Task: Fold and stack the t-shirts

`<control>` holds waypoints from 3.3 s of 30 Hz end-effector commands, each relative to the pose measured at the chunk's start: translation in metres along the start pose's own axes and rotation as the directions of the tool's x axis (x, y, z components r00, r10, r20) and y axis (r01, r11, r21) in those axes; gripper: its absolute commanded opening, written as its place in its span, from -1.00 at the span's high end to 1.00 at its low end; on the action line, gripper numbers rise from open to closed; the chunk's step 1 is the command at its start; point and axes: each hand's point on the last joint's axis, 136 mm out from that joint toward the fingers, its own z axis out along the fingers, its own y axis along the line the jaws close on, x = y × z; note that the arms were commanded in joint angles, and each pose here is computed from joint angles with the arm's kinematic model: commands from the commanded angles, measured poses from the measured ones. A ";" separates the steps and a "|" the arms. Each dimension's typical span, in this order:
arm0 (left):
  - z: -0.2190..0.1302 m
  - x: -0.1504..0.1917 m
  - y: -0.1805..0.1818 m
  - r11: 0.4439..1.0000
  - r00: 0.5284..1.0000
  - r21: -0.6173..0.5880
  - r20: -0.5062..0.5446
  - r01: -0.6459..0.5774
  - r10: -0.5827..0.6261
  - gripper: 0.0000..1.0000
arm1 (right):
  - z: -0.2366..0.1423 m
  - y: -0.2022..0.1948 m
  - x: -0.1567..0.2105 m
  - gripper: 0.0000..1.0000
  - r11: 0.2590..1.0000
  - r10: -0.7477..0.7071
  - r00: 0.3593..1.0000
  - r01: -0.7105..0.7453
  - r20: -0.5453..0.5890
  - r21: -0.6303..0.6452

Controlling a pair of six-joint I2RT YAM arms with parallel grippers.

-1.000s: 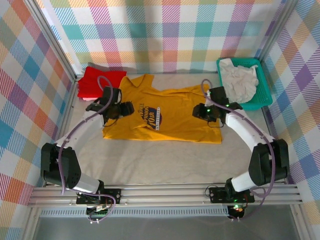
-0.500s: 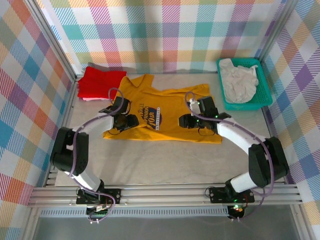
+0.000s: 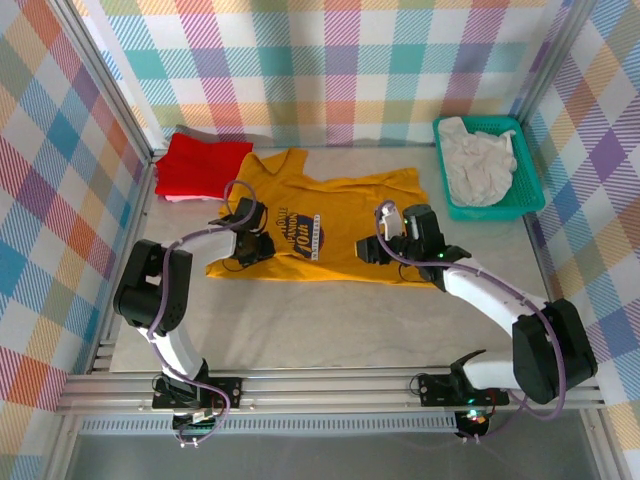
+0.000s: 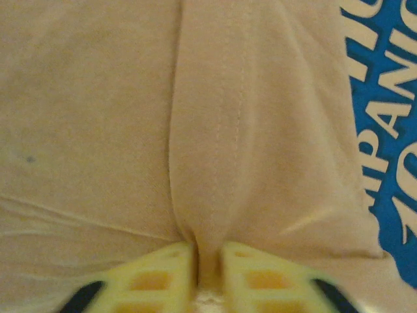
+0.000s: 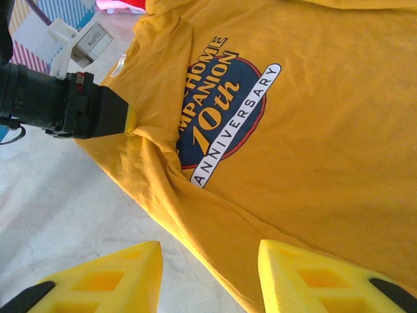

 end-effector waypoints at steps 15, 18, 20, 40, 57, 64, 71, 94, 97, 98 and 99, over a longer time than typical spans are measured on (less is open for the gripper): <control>-0.032 -0.044 -0.045 0.993 0.988 -0.022 0.103 -0.116 0.118 0.98 | 0.005 0.002 -0.002 0.09 1.000 -0.016 1.000 0.017 0.026 -0.021; -0.023 -0.059 -0.059 0.990 0.984 -0.018 0.111 -0.140 0.141 0.99 | 0.007 0.001 -0.001 0.09 1.000 -0.010 1.000 0.010 0.021 -0.020; -0.019 -0.072 -0.066 0.987 0.979 -0.038 0.126 -0.155 0.159 0.97 | 0.007 0.000 0.000 0.08 1.000 -0.005 1.000 0.005 0.017 -0.017; -0.051 -0.116 -0.130 0.974 0.940 0.053 0.280 -0.219 0.196 0.09 | 0.005 0.000 -0.014 0.05 1.000 0.010 0.999 -0.010 0.043 0.005; 0.037 -0.108 -0.119 0.973 0.967 -0.026 0.111 -0.230 0.231 -0.04 | 0.002 0.001 -0.018 0.04 1.000 0.003 0.998 -0.004 0.059 0.004; 0.053 -0.104 -0.114 0.974 0.970 -0.044 0.097 -0.220 0.224 0.26 | -0.003 -0.001 -0.014 0.04 1.000 -0.009 0.999 0.008 0.052 0.026; 0.059 -0.101 -0.114 0.976 0.972 -0.041 0.088 -0.216 0.219 0.79 | -0.004 -0.002 -0.014 0.00 0.999 -0.012 0.998 0.010 0.054 0.036; 0.042 -0.084 -0.170 0.903 0.895 -0.054 0.115 -0.427 0.430 1.00 | -0.007 -0.003 -0.013 -0.02 0.999 -0.014 0.998 0.011 0.061 0.045; 0.048 -0.081 -0.176 0.889 0.883 -0.059 0.102 -0.454 0.458 1.00 | -0.008 -0.003 -0.013 -0.02 0.999 -0.013 0.998 0.010 0.062 0.046; 0.049 -0.081 -0.176 0.888 0.882 -0.067 0.101 -0.455 0.460 0.91 | -0.008 -0.002 -0.013 -0.02 0.999 -0.013 0.998 0.010 0.062 0.046; 0.048 -0.082 -0.176 0.889 0.882 -0.071 0.107 -0.453 0.459 0.75 | -0.008 -0.002 -0.013 -0.03 0.999 -0.011 0.998 0.009 0.062 0.045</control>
